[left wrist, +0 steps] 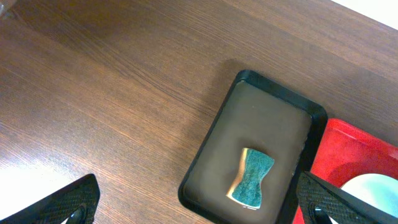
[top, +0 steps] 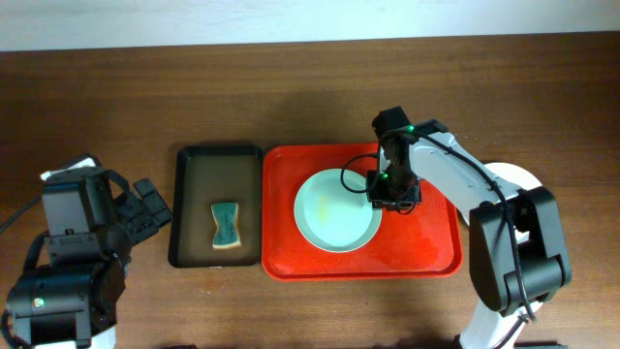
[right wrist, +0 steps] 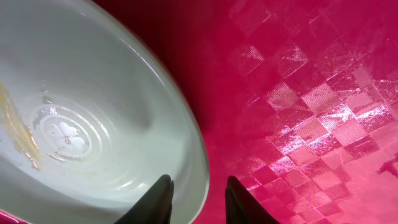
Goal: Clean dirty plates on tray and stack at the side
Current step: 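Move the right gripper back to the pale green plate rim and grasp it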
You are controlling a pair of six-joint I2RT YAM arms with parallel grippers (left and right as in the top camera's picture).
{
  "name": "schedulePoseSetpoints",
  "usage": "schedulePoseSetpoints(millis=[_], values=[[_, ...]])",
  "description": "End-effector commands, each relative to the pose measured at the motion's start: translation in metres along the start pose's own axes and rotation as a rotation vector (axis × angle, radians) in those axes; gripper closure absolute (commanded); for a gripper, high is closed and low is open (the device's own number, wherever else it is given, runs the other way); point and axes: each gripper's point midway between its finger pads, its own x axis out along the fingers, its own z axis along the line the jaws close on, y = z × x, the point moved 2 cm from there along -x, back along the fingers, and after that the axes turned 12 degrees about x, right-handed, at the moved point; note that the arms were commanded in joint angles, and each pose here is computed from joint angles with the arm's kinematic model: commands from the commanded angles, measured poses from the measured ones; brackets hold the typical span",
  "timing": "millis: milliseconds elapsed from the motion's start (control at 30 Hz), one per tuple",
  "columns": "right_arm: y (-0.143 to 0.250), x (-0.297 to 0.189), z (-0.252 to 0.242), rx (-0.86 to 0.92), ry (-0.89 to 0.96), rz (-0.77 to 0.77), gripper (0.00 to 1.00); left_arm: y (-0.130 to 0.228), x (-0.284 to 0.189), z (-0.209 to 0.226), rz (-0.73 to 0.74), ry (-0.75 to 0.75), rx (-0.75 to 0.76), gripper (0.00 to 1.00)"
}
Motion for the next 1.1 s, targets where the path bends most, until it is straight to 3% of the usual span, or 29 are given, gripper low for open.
schedulePoseSetpoints(millis=[0,167,300,567,1067], values=[[-0.003,0.0,-0.004,0.002,0.028,-0.026,0.71,-0.004,-0.004,0.003,-0.017,-0.011,-0.02,0.01],[-0.006,0.013,-0.005,-0.002,0.012,-0.052,0.76,-0.004,-0.004,0.003,-0.017,-0.011,-0.02,0.01],[-0.003,0.016,-0.004,-0.003,-0.002,-0.039,0.96,-0.004,-0.004,0.003,-0.017,-0.011,-0.02,0.01],[0.022,0.018,0.022,-0.045,-0.087,0.054,0.96,-0.004,-0.004,0.003,-0.017,-0.011,-0.02,0.01],[0.028,0.026,0.036,-0.045,0.06,-0.064,0.96,-0.004,-0.004,0.003,-0.017,-0.011,-0.02,0.01]])
